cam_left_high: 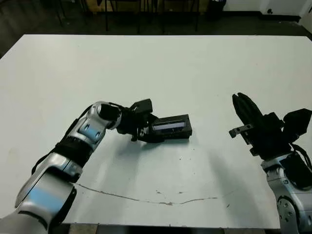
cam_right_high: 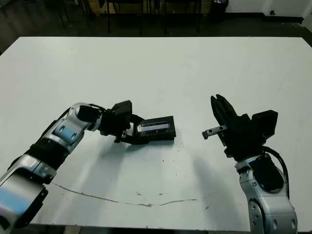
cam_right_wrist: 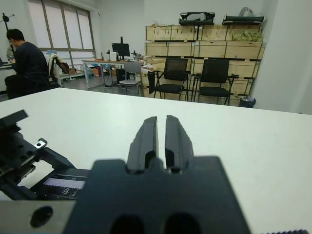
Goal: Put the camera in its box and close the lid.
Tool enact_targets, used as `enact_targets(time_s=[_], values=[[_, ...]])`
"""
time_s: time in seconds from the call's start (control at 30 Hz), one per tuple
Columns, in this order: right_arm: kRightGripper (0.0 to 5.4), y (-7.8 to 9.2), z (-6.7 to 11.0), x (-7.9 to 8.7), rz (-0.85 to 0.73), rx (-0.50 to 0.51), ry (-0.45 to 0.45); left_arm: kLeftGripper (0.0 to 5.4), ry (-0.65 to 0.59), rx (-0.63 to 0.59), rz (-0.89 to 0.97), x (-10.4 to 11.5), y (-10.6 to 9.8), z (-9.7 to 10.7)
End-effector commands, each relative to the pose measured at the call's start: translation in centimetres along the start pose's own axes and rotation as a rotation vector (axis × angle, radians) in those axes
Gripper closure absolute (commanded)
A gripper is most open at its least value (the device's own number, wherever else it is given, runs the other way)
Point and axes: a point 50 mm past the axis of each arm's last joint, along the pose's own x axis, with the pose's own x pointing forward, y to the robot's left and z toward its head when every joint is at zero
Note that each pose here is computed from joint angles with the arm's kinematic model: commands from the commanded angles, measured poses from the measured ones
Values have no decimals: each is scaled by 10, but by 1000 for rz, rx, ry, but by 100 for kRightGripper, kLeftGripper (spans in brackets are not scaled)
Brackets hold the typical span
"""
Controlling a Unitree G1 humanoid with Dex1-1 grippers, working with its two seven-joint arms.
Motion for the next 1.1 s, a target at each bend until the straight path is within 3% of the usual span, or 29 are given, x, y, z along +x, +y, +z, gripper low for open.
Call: enact_targets(time_s=[0.03,0.33,0.57,0.77,1.1], values=[[540,-1,-3,-2,-7,2,31,264,53,-135,-97,26,-15,-26],[540,0,-3,-2,1,0,22,264,172,-146,-163,32,-5,-13],[540,2,-3,-3,-4,-8,29,264,230,-45,-236,42,-8,0],[540,2,-1,-5,-5,0,33,264,297,64,-279,36,-11,1],[540,3,0,-6,-5,6,29,91,360,99,-293,19,-12,-19]])
